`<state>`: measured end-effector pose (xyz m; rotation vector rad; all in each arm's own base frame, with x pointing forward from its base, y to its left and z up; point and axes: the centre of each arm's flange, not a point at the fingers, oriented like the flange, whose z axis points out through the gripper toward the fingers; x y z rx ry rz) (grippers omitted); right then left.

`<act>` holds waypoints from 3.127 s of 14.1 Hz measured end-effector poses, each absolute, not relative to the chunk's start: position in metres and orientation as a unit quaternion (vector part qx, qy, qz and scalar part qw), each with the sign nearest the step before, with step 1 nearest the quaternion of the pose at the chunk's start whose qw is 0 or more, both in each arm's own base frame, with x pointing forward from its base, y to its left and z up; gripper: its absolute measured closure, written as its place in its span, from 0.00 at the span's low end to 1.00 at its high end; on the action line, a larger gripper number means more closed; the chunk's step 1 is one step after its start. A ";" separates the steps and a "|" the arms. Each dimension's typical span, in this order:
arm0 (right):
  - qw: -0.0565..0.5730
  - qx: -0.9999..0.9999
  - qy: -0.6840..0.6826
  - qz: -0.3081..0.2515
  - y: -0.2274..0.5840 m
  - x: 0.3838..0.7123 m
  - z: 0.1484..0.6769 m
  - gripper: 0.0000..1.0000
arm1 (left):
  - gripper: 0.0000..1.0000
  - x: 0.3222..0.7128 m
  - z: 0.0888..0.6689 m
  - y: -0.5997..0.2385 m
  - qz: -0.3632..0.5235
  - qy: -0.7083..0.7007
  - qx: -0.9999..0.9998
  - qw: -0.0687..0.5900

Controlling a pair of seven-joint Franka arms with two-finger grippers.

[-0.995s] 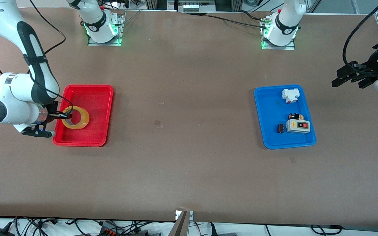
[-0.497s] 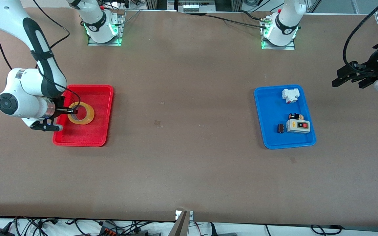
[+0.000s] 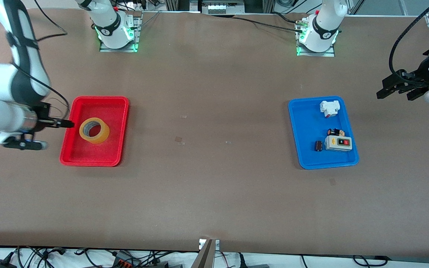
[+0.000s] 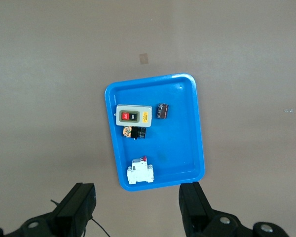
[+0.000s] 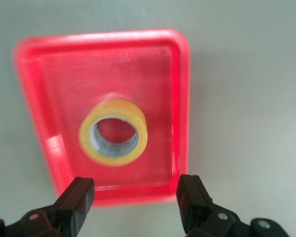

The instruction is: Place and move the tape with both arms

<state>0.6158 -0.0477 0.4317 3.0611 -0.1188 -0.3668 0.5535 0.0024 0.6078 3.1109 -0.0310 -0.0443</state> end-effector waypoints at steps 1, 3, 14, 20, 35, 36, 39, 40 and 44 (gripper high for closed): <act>0.029 0.993 -0.036 -0.108 -0.042 0.619 0.473 0.00 | 0.00 0.554 0.608 0.002 -0.014 -0.010 1.000 0.015; 0.031 0.995 -0.030 -0.090 -0.032 0.621 0.535 0.00 | 0.00 0.554 0.608 0.002 -0.014 -0.010 1.000 0.015; 0.007 1.000 -0.018 0.011 -0.013 0.644 0.597 0.00 | 0.00 0.555 0.609 0.003 -0.007 -0.010 1.000 0.015; 0.010 1.000 -0.013 0.007 -0.017 0.616 0.576 0.00 | 0.00 0.558 0.606 0.006 -0.008 -0.007 1.000 0.015; 0.007 1.000 -0.013 0.006 -0.019 0.562 0.573 0.00 | 0.00 0.561 0.605 0.005 -0.003 -0.006 1.000 0.015; 0.007 1.000 -0.016 0.006 -0.021 0.562 0.573 0.00 | 0.00 0.561 0.605 0.005 -0.003 -0.006 1.000 0.015; 0.007 1.000 -0.024 0.006 -0.031 0.561 0.574 0.00 | 0.00 0.562 0.604 0.005 -0.002 -0.007 1.000 0.011; 0.007 1.000 -0.024 0.007 -0.031 0.560 0.575 0.00 | 0.00 0.562 0.604 0.004 -0.003 -0.008 1.000 0.010; 0.007 1.000 -0.015 0.009 -0.022 0.559 0.578 0.00 | 0.00 0.564 0.600 0.004 -0.006 -0.008 1.000 0.010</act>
